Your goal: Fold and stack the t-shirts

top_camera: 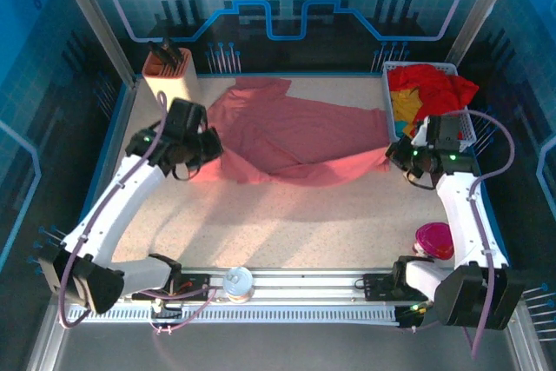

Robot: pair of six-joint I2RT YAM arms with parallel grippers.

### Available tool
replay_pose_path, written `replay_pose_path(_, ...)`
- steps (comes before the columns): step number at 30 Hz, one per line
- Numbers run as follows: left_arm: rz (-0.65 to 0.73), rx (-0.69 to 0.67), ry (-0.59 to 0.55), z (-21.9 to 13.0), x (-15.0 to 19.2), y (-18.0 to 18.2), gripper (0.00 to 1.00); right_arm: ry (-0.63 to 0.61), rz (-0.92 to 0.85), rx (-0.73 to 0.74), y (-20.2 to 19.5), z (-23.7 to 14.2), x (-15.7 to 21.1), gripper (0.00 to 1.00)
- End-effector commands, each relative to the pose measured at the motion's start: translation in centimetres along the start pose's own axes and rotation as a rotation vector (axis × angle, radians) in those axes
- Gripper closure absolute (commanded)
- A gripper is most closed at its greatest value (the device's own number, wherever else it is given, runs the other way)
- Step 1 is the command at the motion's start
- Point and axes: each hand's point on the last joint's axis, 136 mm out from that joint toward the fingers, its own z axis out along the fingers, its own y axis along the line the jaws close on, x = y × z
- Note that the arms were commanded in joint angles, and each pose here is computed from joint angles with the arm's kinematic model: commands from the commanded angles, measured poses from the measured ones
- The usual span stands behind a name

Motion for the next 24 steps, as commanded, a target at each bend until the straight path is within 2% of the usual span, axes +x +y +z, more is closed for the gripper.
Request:
replay_pose_path(1,0.152,-0.007,-0.068,-2.7,-3.4,-1.2,1.00,-0.127,-0.061,-0.098,3.8,-3.5,-3.6,1.00)
replay_pose_path(5,0.204,0.057,-0.197,-6.8,-7.8,-4.6,1.00,-0.237,-0.115,-0.166,7.3,-7.1,-6.8,1.00)
replay_pose_path(11,0.266,0.123,-0.392,-14.6,-11.9,-8.1,1.00,-0.420,-0.259,-0.413,13.8,-13.8,-8.8,1.00)
replay_pose_path(20,0.385,0.316,-0.688,-26.9,-11.5,-10.1,1.00,-0.625,-0.425,-0.500,17.7,-23.6,-7.8,1.00)
replay_pose_path(24,0.414,0.388,-0.801,-31.6,-10.9,-10.5,1.00,-0.676,-0.467,-0.561,19.1,-26.8,-6.8,1.00)
